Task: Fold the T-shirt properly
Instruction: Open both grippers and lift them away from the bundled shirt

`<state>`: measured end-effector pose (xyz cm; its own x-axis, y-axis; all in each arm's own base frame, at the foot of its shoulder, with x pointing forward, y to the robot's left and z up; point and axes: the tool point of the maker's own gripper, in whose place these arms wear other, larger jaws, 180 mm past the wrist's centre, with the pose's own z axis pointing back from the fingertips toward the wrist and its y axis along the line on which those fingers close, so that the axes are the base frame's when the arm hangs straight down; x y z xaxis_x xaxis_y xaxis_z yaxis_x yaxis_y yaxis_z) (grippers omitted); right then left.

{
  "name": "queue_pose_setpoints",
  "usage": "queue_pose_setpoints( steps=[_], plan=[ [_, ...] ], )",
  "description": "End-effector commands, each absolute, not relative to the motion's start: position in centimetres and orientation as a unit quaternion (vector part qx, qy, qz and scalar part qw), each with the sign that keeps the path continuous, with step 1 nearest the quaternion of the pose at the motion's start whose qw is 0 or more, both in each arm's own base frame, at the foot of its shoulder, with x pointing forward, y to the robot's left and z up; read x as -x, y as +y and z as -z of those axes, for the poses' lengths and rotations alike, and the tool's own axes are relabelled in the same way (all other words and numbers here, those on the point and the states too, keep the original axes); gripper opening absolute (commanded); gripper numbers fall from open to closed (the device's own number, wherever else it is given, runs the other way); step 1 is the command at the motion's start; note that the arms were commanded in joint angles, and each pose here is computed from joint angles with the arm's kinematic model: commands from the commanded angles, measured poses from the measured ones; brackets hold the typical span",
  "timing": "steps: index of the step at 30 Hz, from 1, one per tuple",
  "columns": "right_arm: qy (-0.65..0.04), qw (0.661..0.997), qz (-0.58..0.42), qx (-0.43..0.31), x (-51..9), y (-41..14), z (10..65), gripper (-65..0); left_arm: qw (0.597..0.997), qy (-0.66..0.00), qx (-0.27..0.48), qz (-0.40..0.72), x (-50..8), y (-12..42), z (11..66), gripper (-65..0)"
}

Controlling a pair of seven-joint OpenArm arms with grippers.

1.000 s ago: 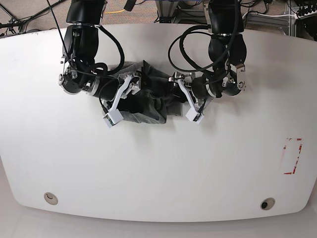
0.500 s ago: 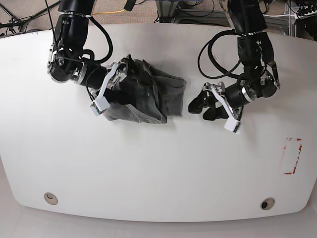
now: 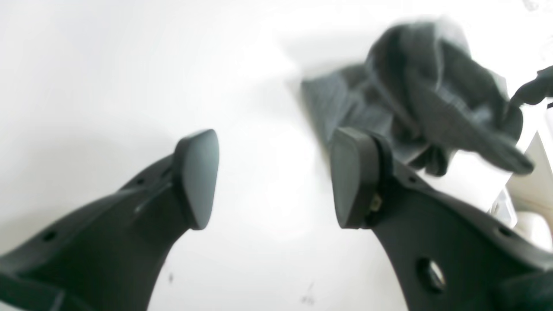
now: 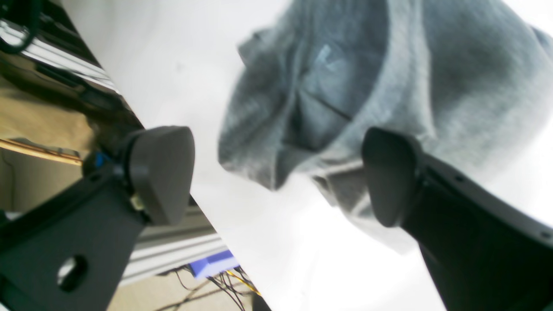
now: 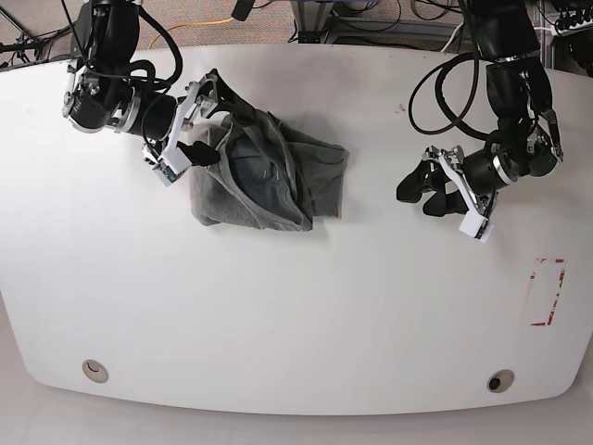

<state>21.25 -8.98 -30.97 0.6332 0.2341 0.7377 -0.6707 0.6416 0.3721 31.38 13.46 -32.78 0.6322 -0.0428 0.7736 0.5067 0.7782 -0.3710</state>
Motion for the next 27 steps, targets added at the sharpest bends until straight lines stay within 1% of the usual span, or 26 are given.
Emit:
queue_pose_setpoints(
  steps=[1, 5, 8, 11, 14, 19, 23, 27],
  plan=[
    [-0.358, 0.828, -0.288, -0.322, -21.9, -9.0, 29.4, -8.1, 0.84, -0.422, 0.298, 0.165, -31.9, 13.4, 31.3, -27.2],
    [-0.362, 0.828, -0.303, -0.304, -22.4, -10.0, 28.9, -8.1, 0.843, -0.419, 0.296, 0.161, -31.8, 13.5, 31.5, -27.2],
    [-0.367, 0.826, -0.316, -0.289, -23.1, -10.4, 28.6, -8.1, 0.851, -0.413, 0.277, 0.167, -31.7, 13.8, 32.0, -27.2],
    [-0.369, 0.826, -0.348, -0.248, -24.6, -10.8, 28.6, -8.1, 0.863, -0.402, 0.251, 0.172, -31.8, 14.4, 32.8, -27.2],
    [-0.361, 0.84, -0.344, -0.212, -26.0, -12.1, 29.7, -8.1, 0.868, -0.4, 0.234, 0.177, -32.1, 14.8, 32.9, -27.2],
    [-0.36, 0.853, -0.343, -0.157, -27.9, -14.0, 30.2, -8.1, 0.869, -0.401, 0.229, 0.179, -32.4, 14.9, 32.8, -27.2],
    [-0.396, 0.843, -0.341, -0.131, -29.5, -14.1, 29.3, -8.1, 0.872, -0.4, 0.216, 0.179, -32.4, 15.2, 32.9, -27.2],
    [-0.429, 0.831, -0.34, -0.103, -30.7, -14.4, 28.7, -8.1, 0.871, -0.424, 0.184, 0.165, -33.0, 15.9, 31.9, -27.2]
  ],
)
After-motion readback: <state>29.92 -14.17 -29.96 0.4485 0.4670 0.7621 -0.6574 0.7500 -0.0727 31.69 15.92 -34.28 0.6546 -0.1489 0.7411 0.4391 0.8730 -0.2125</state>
